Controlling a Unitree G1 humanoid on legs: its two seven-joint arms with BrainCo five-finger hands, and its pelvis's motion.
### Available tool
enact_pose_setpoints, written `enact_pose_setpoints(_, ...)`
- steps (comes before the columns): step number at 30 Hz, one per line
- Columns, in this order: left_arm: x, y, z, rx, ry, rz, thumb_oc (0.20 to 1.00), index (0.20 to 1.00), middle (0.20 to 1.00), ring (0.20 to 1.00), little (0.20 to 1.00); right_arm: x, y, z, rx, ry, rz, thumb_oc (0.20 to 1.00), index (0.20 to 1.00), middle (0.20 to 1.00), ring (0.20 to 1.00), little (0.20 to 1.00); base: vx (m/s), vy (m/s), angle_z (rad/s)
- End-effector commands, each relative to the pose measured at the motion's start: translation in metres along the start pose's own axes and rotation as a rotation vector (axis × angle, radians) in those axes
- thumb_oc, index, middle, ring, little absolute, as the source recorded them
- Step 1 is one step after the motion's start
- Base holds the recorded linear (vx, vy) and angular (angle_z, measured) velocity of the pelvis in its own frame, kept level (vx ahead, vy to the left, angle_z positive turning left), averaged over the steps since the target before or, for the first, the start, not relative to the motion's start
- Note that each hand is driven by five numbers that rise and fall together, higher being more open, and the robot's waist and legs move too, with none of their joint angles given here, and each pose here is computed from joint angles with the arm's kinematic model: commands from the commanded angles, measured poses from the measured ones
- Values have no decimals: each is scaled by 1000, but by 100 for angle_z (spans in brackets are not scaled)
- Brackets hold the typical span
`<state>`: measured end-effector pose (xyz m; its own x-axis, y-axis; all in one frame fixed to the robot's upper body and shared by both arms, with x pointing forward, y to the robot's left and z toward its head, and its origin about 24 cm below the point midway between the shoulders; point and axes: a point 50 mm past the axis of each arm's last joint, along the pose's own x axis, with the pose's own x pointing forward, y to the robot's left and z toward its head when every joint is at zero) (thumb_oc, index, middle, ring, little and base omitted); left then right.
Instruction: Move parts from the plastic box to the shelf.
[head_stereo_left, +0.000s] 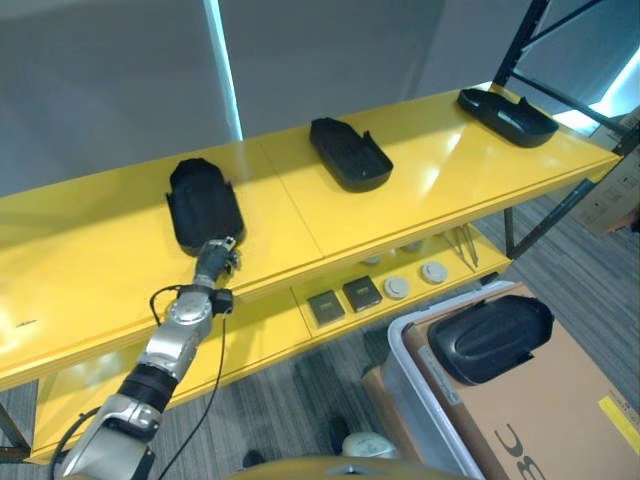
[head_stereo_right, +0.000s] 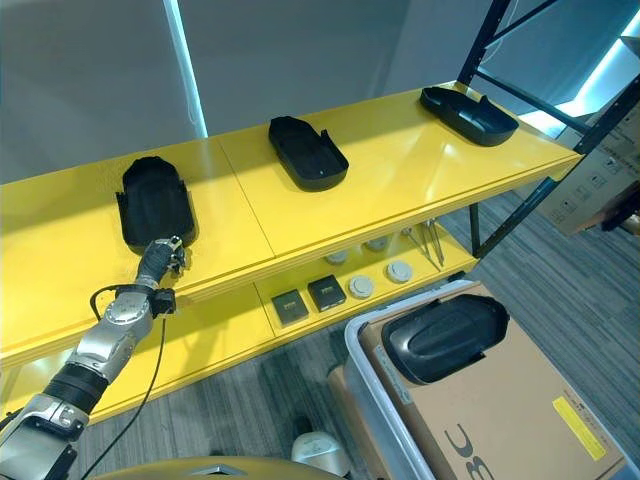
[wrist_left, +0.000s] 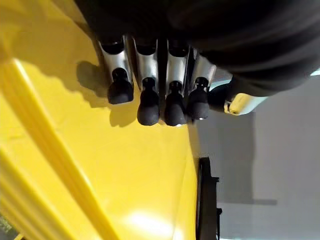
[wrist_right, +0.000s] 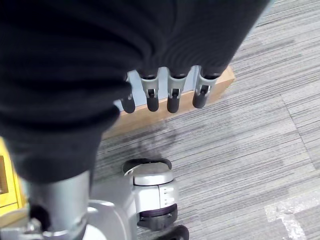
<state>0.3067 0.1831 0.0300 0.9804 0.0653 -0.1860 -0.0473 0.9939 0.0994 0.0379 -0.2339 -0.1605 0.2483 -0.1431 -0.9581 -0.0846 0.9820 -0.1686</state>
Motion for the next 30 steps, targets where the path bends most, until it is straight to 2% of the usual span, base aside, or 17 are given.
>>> enact_pose_setpoints(1,17,8,16,-38,-25,88,200,200,200,200,200,-1,-12,-3,-74,15,-17,1000,1000,1000,1000,1000,0,0,0)
enact_pose_setpoints(10,19,25,-13,-35,91,220,200,200,200,200,200,-1,-13,-5,-103,23,-14,1000,1000,1000,1000,1000,3,-1,-1)
enact_pose_setpoints(30,28,37,-11,-8,125,258,200,200,200,200,200,-1,-15,-6,-173,34,-3,1000,1000,1000,1000,1000,8,10,-2)
